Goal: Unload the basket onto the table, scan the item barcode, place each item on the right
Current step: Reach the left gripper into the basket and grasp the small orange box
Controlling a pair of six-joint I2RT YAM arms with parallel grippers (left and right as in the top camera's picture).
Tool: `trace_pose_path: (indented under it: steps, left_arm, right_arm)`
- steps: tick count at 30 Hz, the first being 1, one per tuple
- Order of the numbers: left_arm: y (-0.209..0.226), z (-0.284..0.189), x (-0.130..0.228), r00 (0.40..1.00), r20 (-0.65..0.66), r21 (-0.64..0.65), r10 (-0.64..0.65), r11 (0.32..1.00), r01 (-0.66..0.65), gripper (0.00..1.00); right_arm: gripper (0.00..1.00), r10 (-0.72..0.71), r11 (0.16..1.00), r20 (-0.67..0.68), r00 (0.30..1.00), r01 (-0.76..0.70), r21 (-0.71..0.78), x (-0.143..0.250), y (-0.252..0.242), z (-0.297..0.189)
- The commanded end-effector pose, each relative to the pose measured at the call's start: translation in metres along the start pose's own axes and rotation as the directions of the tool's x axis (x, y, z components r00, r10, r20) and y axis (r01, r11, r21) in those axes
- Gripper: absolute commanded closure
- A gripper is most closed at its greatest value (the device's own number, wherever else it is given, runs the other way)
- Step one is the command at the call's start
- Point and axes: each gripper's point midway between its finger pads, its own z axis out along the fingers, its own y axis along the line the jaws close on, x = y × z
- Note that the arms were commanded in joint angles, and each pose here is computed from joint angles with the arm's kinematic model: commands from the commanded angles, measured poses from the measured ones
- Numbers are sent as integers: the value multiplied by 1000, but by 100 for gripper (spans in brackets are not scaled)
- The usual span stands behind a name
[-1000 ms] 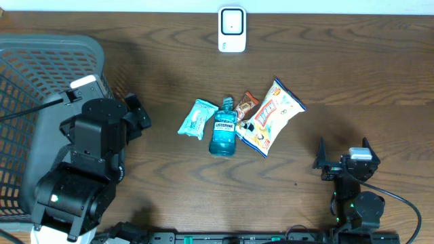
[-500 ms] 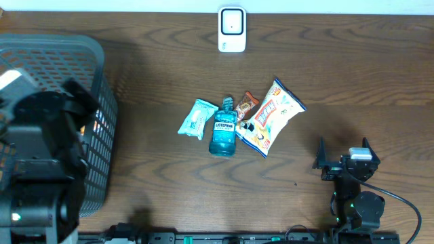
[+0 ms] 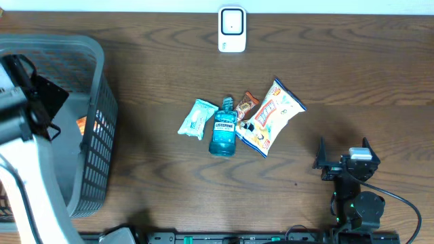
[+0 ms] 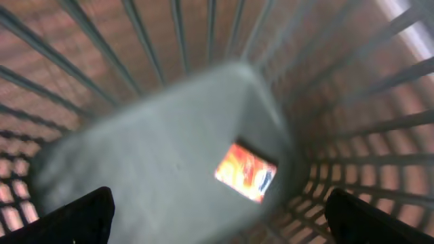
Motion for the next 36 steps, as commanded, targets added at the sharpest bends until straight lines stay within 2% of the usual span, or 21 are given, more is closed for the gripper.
trace_pose_path:
  steps: [1, 4, 7, 15, 21, 24, 26, 32, 36]
  left_arm:
    - [-17, 38, 24, 978, -202, 85, 43, 996, -27, 1]
    - [-25, 72, 38, 937, -274, 117, 217, 974, -192, 1]
    - [-29, 99, 50, 891, -320, 129, 321, 947, -295, 1]
    - [-21, 168, 94, 783, -489, 117, 384, 919, -377, 1]
    - [-12, 200, 121, 737, -561, 105, 377, 915, -389, 2]
    - [-7, 209, 132, 713, -595, 100, 371, 915, -392, 13]
    - [-6, 212, 136, 704, -607, 100, 367, 915, -391, 31]
    - [-7, 210, 134, 710, -603, 96, 364, 917, -388, 70]
    - [-12, 197, 121, 739, -563, 103, 369, 919, -380, 81]
  right_arm:
    - [1, -10, 1000, -5, 1000, 10, -7, 1, 2, 0]
    - [1, -10, 1000, -5, 1000, 10, -7, 1, 2, 0]
    - [1, -10, 1000, -5, 1000, 10, -7, 1, 2, 0]
    - [1, -10, 1000, -5, 1000, 10, -7, 1, 2, 0]
    - [1, -10, 1000, -5, 1000, 10, -7, 1, 2, 0]
    - [1, -10, 1000, -5, 1000, 10, -7, 1, 2, 0]
    - [1, -10, 1000, -5, 1000, 10, -7, 1, 2, 0]
    - [1, -10, 1000, -5, 1000, 10, -7, 1, 2, 0]
    - [1, -10, 1000, -5, 1000, 10, -7, 1, 2, 0]
